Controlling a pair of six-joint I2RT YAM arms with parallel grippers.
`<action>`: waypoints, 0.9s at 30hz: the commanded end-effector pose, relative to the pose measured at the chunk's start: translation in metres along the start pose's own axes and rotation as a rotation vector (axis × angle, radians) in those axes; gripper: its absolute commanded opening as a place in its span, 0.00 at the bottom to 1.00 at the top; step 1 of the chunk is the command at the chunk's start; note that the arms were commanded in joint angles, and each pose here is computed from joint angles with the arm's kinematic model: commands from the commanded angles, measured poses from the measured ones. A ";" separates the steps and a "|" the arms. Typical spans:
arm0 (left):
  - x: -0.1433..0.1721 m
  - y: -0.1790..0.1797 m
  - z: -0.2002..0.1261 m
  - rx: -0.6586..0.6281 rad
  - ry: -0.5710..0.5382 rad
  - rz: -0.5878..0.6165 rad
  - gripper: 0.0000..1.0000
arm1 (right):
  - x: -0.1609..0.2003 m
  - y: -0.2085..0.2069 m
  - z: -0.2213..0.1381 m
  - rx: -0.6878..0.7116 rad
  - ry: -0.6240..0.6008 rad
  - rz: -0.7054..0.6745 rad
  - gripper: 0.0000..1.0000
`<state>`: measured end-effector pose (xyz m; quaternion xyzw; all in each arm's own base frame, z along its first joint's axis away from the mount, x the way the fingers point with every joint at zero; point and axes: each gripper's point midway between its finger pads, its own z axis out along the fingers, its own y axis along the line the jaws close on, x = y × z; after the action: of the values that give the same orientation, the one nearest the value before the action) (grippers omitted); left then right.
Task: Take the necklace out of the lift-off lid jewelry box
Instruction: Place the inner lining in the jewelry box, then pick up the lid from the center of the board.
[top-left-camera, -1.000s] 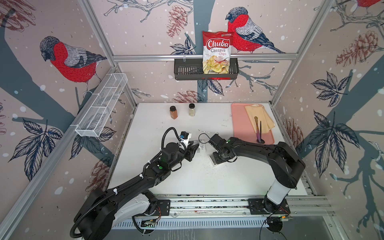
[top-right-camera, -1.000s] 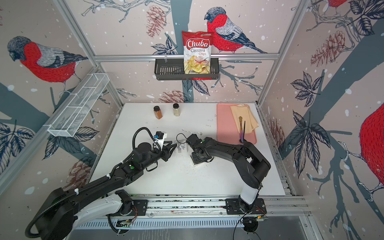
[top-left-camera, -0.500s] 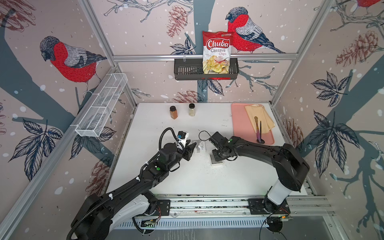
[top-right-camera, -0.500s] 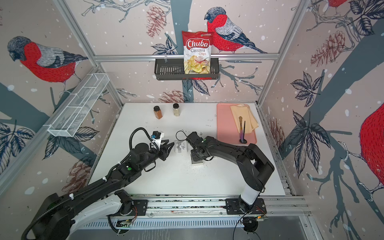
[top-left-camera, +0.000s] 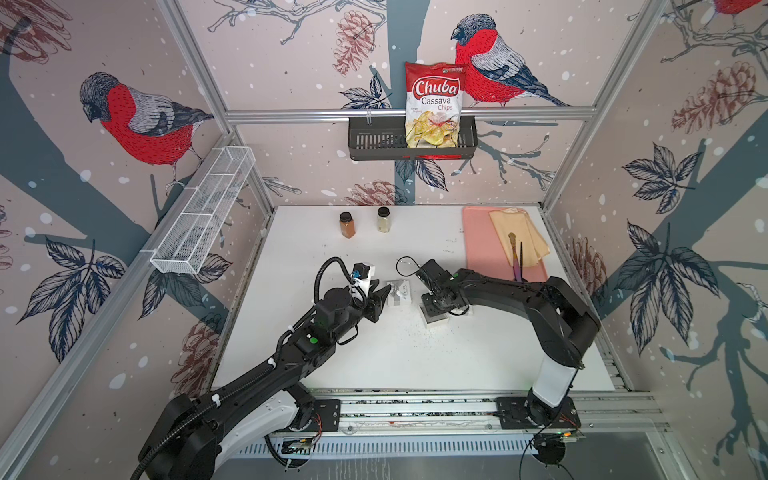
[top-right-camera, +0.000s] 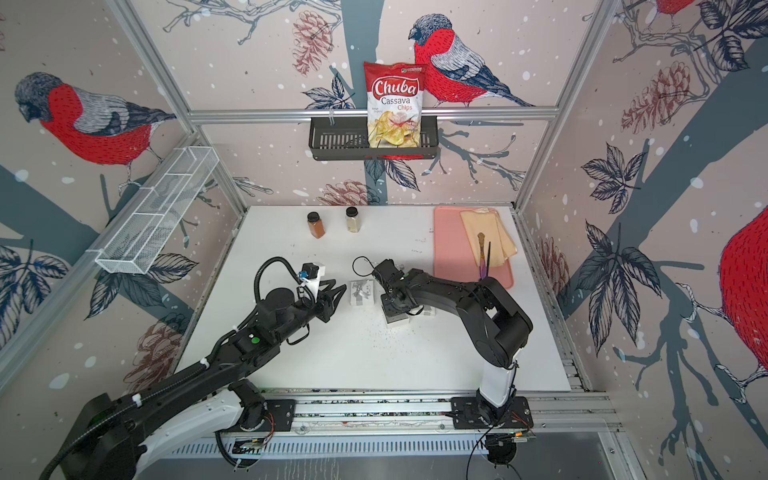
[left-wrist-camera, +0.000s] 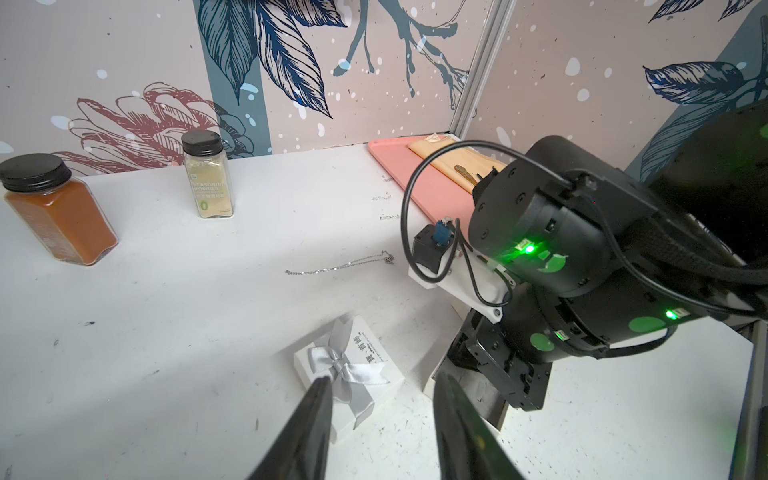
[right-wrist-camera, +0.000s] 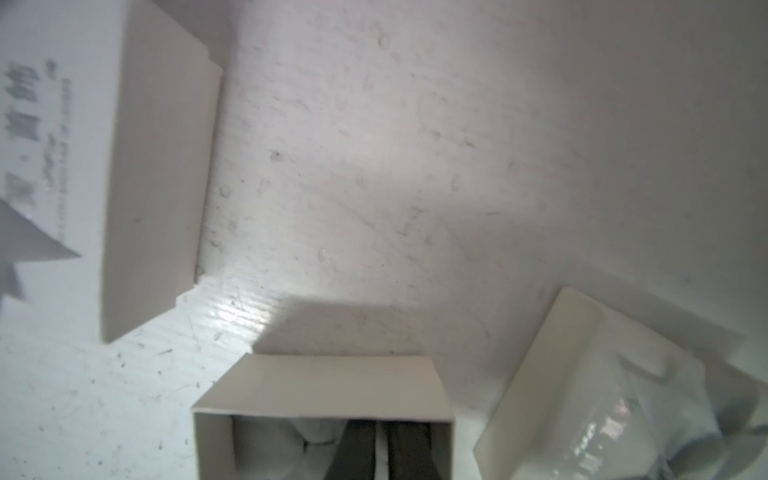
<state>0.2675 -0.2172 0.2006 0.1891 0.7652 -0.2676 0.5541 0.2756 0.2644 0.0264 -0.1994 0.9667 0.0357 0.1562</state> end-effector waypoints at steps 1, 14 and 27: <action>-0.001 0.004 0.001 -0.019 -0.008 0.000 0.44 | -0.005 0.002 -0.008 -0.008 -0.027 -0.030 0.13; 0.001 0.002 0.013 -0.007 0.006 0.008 0.55 | -0.021 -0.057 -0.057 0.087 -0.110 0.103 0.69; 0.008 0.008 0.011 -0.027 0.022 0.025 0.66 | -0.009 -0.081 -0.022 0.119 -0.021 0.174 0.90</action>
<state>0.2757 -0.2196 0.1852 0.1962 0.7780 -0.2520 0.5410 0.3069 0.1885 0.0510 -0.1091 0.9788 -0.0095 0.1733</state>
